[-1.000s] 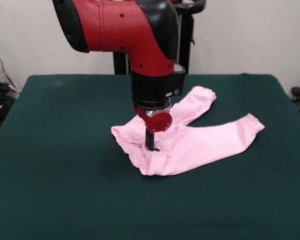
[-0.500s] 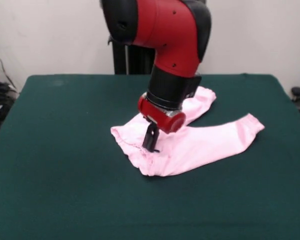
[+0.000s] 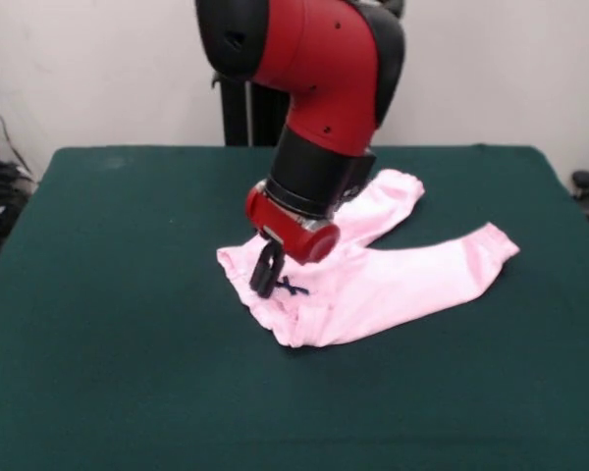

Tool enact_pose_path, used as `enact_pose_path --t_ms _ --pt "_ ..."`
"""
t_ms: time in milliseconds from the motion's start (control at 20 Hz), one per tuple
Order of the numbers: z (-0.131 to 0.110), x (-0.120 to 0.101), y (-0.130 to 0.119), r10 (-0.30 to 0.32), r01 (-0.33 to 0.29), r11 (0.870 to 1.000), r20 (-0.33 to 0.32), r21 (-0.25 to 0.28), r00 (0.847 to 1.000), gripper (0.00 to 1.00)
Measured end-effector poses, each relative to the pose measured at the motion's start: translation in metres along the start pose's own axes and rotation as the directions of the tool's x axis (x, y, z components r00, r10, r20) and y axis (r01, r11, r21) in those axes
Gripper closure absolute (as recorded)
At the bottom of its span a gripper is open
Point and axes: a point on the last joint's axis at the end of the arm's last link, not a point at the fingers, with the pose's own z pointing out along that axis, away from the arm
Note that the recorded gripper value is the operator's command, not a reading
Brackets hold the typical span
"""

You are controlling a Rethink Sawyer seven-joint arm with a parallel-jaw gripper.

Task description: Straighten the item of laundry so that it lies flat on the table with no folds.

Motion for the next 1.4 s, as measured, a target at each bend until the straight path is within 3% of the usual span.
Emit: enact_pose_path --t_ms 350,600,850,1050,1150,1400 --pt "-0.001 -0.03 -0.02 -0.051 0.046 0.997 0.099 0.056 0.994 1.0" --pt "-0.004 -0.038 -0.023 -0.046 0.04 0.997 0.113 0.059 0.993 1.0" --pt "-0.023 -0.067 -0.021 0.092 -0.093 0.996 0.076 0.015 0.993 1.0" --pt "-0.039 -0.094 -0.022 0.231 -0.231 0.973 0.026 -0.011 0.972 1.0" --pt "-0.052 -0.108 -0.021 0.306 -0.306 0.952 -0.004 -0.015 0.952 1.0" --pt "-0.066 -0.112 -0.011 0.369 -0.371 0.928 -0.055 -0.033 0.928 1.0"
